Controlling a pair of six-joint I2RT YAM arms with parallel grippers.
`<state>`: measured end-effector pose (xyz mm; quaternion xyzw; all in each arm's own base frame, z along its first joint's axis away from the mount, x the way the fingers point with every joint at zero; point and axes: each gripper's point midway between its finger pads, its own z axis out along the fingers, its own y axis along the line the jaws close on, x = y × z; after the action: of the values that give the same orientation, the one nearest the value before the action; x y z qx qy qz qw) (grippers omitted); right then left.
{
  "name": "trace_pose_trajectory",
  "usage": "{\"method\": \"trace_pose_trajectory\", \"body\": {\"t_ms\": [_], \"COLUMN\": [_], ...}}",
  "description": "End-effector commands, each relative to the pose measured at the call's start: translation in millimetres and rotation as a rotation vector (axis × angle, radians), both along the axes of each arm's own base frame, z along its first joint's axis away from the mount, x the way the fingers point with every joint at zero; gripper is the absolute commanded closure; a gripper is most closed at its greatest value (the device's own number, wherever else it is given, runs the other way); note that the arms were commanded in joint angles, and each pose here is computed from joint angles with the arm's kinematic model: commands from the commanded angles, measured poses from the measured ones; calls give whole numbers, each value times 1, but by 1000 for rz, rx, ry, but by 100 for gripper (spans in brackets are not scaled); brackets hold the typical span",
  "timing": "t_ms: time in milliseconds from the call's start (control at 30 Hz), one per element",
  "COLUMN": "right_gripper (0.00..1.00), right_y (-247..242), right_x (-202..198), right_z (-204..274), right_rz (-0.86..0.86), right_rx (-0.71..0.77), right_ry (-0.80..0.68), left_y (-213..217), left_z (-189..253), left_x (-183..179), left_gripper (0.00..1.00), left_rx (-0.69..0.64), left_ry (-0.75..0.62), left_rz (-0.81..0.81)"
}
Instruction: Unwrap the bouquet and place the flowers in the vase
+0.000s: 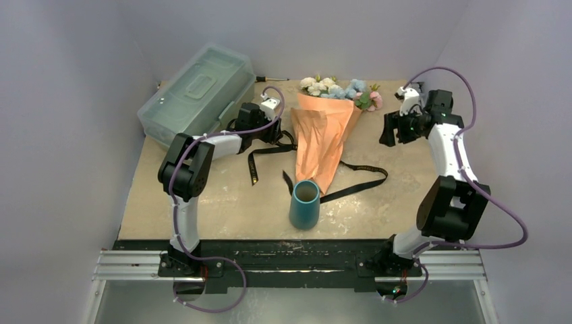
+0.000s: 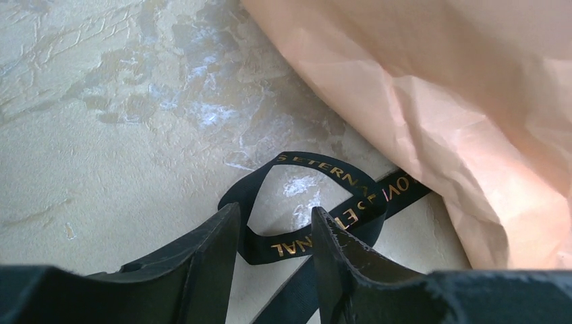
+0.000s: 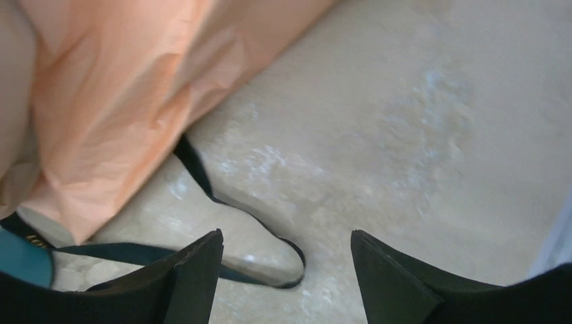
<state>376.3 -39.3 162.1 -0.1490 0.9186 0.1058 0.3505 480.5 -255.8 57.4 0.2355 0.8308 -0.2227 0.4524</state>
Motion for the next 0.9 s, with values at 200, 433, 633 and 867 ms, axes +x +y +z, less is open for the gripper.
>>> {"method": "trace_pose_trajectory", "body": {"t_ms": [200, 433, 633, 867], "right_gripper": [27, 23, 16, 16], "right_y": [136, 149, 154, 146], "right_x": [-12, 37, 84, 110], "right_z": [-4, -28, -48, -66], "right_rz": [458, 237, 97, -10], "right_rx": [194, 243, 217, 186], "right_ry": [71, 65, 50, 77], "left_y": [-15, -3, -2, -3], "left_z": [29, 21, 10, -10], "left_x": [2, 13, 23, 26], "left_gripper": [47, 46, 45, 43], "left_rx": [-25, 10, 75, 151], "left_ry": [-77, -66, -66, -52], "left_rz": [-74, 19, 43, 29]}}
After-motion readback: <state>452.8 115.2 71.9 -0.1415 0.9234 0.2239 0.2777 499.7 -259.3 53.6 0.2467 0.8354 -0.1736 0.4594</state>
